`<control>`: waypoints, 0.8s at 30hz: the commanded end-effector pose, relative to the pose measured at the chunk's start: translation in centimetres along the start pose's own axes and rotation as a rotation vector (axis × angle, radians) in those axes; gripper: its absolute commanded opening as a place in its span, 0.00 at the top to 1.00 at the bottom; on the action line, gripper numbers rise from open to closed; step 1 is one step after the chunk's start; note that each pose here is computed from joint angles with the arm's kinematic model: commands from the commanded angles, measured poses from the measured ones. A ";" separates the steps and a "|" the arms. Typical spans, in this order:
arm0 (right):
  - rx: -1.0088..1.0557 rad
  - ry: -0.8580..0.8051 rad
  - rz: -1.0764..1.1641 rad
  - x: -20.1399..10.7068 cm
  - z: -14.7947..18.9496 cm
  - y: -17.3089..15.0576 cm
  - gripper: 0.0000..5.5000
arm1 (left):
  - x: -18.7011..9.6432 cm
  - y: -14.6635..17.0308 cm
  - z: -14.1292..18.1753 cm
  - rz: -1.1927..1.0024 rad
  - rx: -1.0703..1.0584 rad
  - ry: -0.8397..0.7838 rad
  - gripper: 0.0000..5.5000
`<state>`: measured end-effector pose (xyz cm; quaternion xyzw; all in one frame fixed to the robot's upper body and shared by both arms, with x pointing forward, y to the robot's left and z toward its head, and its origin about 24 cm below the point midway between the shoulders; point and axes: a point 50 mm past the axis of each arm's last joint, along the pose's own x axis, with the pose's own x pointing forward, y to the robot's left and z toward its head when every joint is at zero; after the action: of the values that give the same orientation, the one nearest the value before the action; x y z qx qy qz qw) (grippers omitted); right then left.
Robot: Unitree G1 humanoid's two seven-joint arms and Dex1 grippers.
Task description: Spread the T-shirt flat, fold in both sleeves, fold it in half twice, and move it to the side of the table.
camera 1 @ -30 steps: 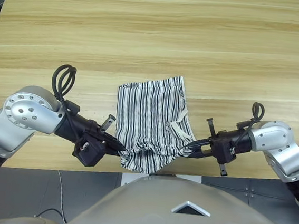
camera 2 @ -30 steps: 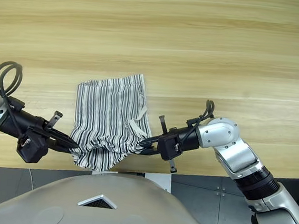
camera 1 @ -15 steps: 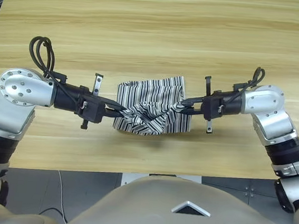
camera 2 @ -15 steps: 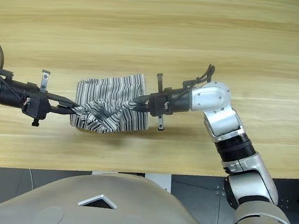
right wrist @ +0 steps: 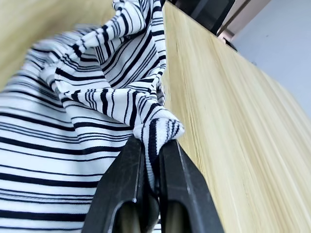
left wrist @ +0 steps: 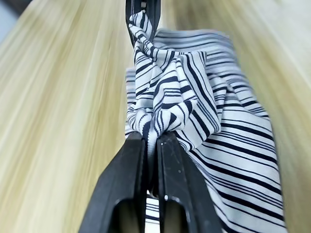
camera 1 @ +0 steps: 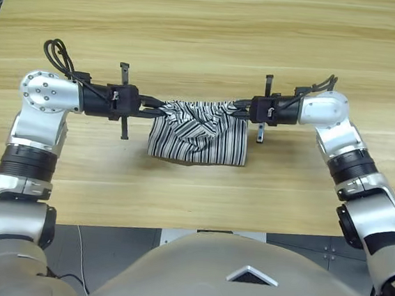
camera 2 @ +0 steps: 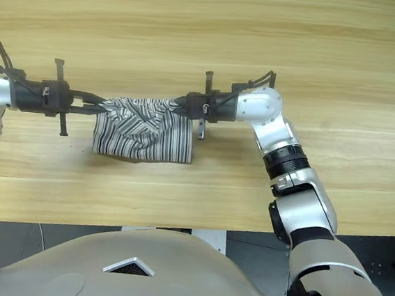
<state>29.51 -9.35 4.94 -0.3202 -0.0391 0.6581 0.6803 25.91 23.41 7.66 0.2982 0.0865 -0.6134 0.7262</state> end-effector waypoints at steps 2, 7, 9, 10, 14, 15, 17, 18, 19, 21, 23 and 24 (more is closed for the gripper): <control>0.015 0.077 -0.026 0.8 -1.6 -0.2 0.98 | 0.8 1.5 -2.1 0.063 -0.139 0.024 0.98; 0.070 0.148 -0.071 0.5 -3.3 0.2 0.81 | 0.8 1.6 -4.4 0.133 -0.345 0.026 0.83; 0.108 0.152 -0.130 0.1 -3.8 0.3 0.75 | 0.4 1.4 -5.1 0.170 -0.392 0.006 0.77; 0.124 0.150 -0.159 -0.1 -4.0 0.2 0.71 | 0.1 1.3 -5.3 0.184 -0.405 -0.003 0.73; 0.181 0.135 -0.251 -0.6 -4.4 0.0 0.59 | -0.8 1.2 -5.9 0.258 -0.456 -0.055 0.62; 0.195 0.133 -0.270 -0.6 -4.5 0.0 0.55 | -1.0 1.2 -6.1 0.280 -0.468 -0.062 0.59; 0.229 0.131 -0.312 -0.6 -4.8 0.1 0.50 | -1.1 1.1 -6.5 0.307 -0.484 -0.059 0.55; 0.248 0.120 -0.329 -0.6 -4.8 0.1 0.47 | -1.1 1.0 -6.6 0.313 -0.487 -0.057 0.52; 0.274 0.094 -0.351 -0.5 -4.7 0.0 0.44 | -1.0 0.9 -6.7 0.320 -0.486 -0.058 0.50; 0.336 0.001 -0.416 -0.6 -4.2 -0.5 0.38 | -0.8 1.2 -6.4 0.345 -0.452 -0.083 0.45; 0.336 -0.076 -0.494 -1.2 -3.6 -1.2 0.32 | -0.6 1.6 -5.9 0.388 -0.394 -0.100 0.42; 0.311 -0.106 -0.529 -1.5 -3.2 -1.6 0.29 | -0.5 1.7 -5.7 0.406 -0.369 -0.111 0.42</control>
<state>31.96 -11.58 2.61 -0.1697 -0.0172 0.4908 0.8544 28.09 27.48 3.01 0.1168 0.1304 -0.4552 0.8730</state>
